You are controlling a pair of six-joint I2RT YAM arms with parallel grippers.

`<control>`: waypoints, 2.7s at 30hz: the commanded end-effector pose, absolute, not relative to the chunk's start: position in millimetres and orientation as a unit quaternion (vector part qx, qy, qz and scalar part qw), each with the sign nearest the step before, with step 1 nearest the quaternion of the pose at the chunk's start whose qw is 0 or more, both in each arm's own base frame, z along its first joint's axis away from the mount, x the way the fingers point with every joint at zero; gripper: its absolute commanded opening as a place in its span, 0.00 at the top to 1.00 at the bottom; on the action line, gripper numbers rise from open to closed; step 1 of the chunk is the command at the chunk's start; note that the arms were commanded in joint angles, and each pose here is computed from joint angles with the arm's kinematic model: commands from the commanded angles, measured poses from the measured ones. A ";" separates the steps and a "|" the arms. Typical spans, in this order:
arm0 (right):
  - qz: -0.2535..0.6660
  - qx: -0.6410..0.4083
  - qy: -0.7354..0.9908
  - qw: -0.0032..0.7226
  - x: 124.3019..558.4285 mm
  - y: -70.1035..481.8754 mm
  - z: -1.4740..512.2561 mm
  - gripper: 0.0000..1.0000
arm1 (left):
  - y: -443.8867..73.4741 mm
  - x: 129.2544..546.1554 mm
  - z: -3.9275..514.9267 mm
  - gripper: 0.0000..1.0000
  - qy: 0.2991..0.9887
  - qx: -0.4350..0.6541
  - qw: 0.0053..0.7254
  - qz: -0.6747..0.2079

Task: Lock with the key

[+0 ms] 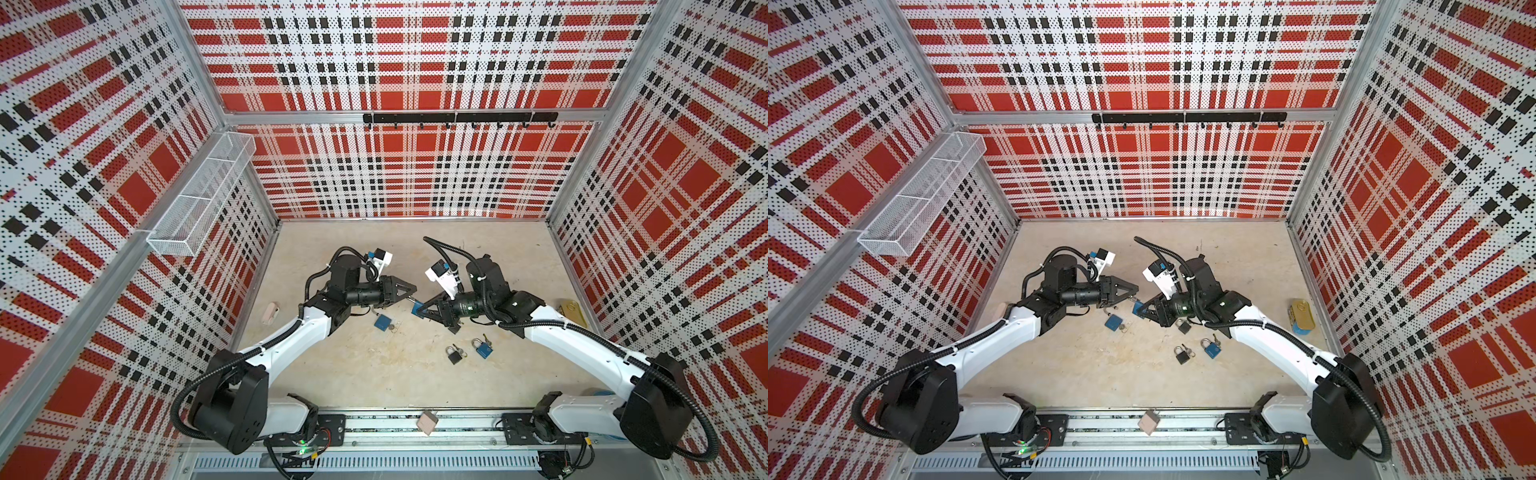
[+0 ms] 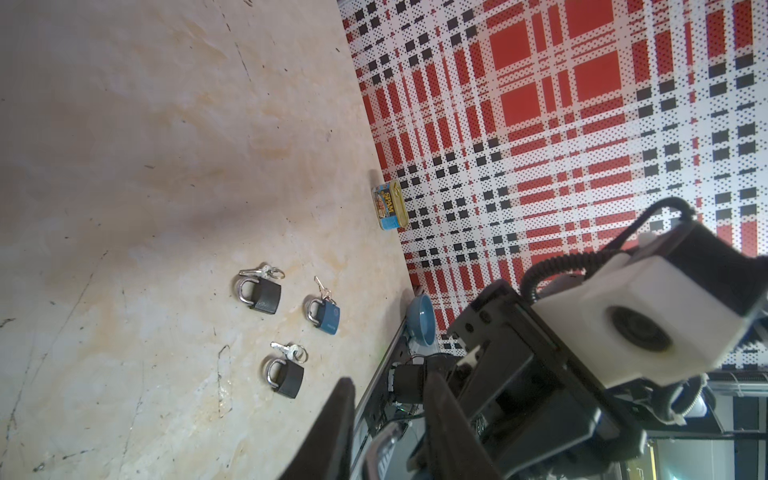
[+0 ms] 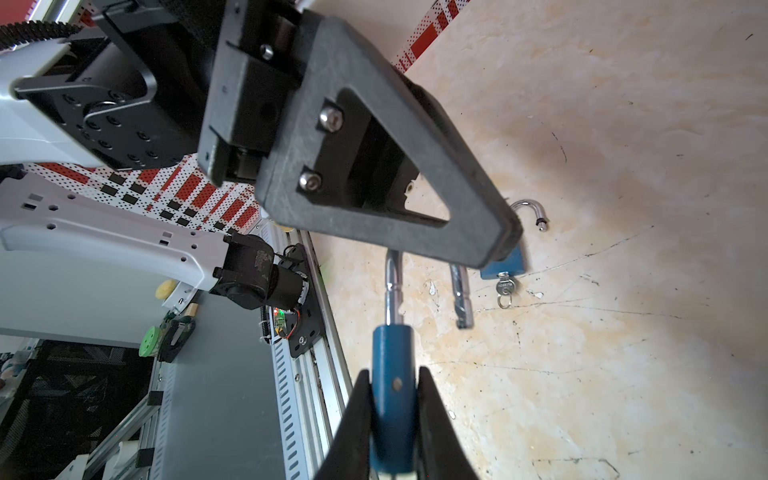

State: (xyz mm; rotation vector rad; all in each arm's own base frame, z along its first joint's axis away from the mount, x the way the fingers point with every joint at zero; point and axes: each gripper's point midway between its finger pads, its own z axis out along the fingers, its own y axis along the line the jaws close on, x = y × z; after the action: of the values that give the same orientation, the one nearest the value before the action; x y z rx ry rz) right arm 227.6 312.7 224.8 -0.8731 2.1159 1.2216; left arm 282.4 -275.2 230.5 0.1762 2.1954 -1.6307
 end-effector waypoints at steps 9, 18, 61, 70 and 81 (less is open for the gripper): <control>0.456 -0.342 0.762 0.308 235.9 316.9 248.1 1.00 | -266.5 266.5 253.8 0.68 0.756 0.078 0.210 -0.616; 0.457 -0.337 0.768 0.297 241.7 316.7 242.0 1.00 | -261.1 263.0 258.8 0.68 0.744 0.077 0.214 -0.628; 0.520 -0.317 0.757 0.237 243.2 321.9 239.5 1.00 | -255.0 289.7 273.0 0.68 0.718 0.051 0.255 -0.646; 0.514 -0.316 0.760 0.239 245.5 321.8 237.6 1.00 | -241.4 287.1 284.0 0.68 0.708 0.046 0.275 -0.649; 0.527 -0.318 0.751 0.239 241.4 322.9 249.1 1.00 | -267.6 277.9 261.4 0.67 0.721 0.073 0.227 -0.650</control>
State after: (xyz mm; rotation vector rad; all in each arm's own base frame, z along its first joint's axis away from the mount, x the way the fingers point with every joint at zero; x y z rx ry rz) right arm 235.5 316.4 218.5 -0.8343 2.1766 1.4203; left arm 283.5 -260.6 260.8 0.1509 1.9903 -1.7646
